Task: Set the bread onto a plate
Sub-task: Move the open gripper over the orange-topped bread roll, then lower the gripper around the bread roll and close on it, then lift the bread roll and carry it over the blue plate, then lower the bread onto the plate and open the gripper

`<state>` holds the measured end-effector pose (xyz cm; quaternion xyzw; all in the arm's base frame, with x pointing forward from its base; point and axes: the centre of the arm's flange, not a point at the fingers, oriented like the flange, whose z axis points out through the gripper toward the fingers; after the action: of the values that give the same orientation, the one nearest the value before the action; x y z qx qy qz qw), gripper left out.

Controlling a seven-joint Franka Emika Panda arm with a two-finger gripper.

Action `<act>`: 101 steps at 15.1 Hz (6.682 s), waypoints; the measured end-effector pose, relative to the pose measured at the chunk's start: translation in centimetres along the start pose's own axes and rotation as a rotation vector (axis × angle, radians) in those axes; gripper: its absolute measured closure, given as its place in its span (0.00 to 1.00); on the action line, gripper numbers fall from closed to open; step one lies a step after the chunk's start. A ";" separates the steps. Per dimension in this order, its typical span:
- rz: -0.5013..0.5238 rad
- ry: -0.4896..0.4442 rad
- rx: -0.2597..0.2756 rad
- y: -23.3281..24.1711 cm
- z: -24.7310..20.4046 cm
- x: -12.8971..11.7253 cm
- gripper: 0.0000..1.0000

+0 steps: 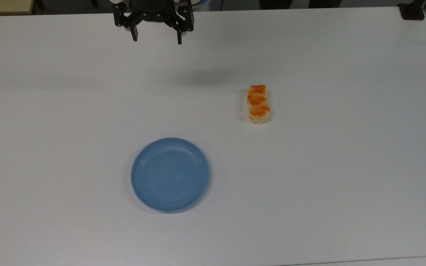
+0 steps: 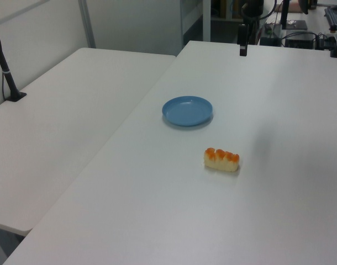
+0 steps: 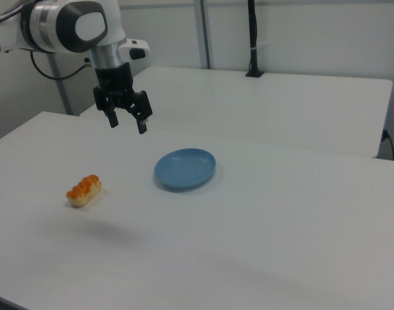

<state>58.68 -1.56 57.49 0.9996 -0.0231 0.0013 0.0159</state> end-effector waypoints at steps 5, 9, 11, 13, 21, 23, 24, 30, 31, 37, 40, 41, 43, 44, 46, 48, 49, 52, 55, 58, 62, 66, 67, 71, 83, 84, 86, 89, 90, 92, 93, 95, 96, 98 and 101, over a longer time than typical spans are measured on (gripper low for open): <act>0.065 0.005 0.025 0.3 -0.7 -0.2 0.00; 0.070 0.008 0.026 0.4 -0.9 -0.2 0.00; 0.070 0.008 0.026 0.5 -0.9 -0.2 0.00; 0.071 0.008 0.026 0.5 -0.9 -0.2 0.00; 0.024 -0.012 0.029 -2.5 0.2 0.2 0.00; -0.011 -0.025 0.030 -5.1 1.1 0.4 0.00; -0.022 -0.027 0.035 -6.7 1.7 0.6 0.00; -0.062 -0.009 0.035 -17.1 7.8 2.3 0.00; -0.071 -0.012 0.032 -18.5 9.0 2.4 0.00; -0.109 -0.038 0.016 -25.0 14.7 1.6 0.00; -0.130 -0.056 0.007 -26.3 17.5 0.9 0.00; -0.135 -0.060 0.005 -26.6 18.5 0.6 0.00; -0.143 -0.067 0.001 -26.9 20.3 -0.1 0.00; -0.145 -0.070 -0.001 -26.9 21.1 -0.4 0.00; -0.148 -0.077 -0.007 -26.7 22.6 -0.9 0.00; -0.149 -0.082 -0.011 -26.6 23.6 -1.2 0.00; -0.149 -0.081 -0.011 -26.6 23.8 -1.2 0.00; -0.149 -0.089 -0.015 -26.6 24.5 -1.2 0.00; -0.149 -0.094 -0.018 -26.7 25.7 -1.1 0.00; -0.148 -0.082 -0.015 -26.8 26.3 -0.8 0.07; -0.132 -0.064 -0.008 -26.9 25.5 -0.4 0.52; -0.133 -0.035 -0.004 -27.0 24.0 0.1 0.59; -0.136 -0.021 -0.005 -26.9 23.3 0.2 0.59; -0.134 -0.005 -0.009 -26.0 19.4 0.4 0.59; -0.127 0.068 -0.082 -9.0 13.8 7.2 0.57; -0.123 0.067 -0.089 -8.0 14.0 7.7 0.57; -0.101 0.065 -0.103 -6.3 15.0 9.1 0.56; -0.071 0.075 -0.127 -4.3 16.8 11.7 0.56; -0.065 0.087 -0.133 -3.9 17.4 12.5 0.56; -0.059 0.116 -0.145 -3.4 18.6 14.0 0.56; -0.057 0.123 -0.150 -3.4 19.2 14.6 0.56; -0.048 0.128 -0.160 -3.5 20.4 15.6 0.56; -0.039 0.131 -0.164 -3.5 21.0 16.1 0.54; -0.019 0.151 -0.169 -3.7 22.0 17.0 0.52; 0.009 0.167 -0.169 -4.3 22.5 17.5 0.52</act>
<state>76.35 1.19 34.96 0.9910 -0.0262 0.0827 0.1019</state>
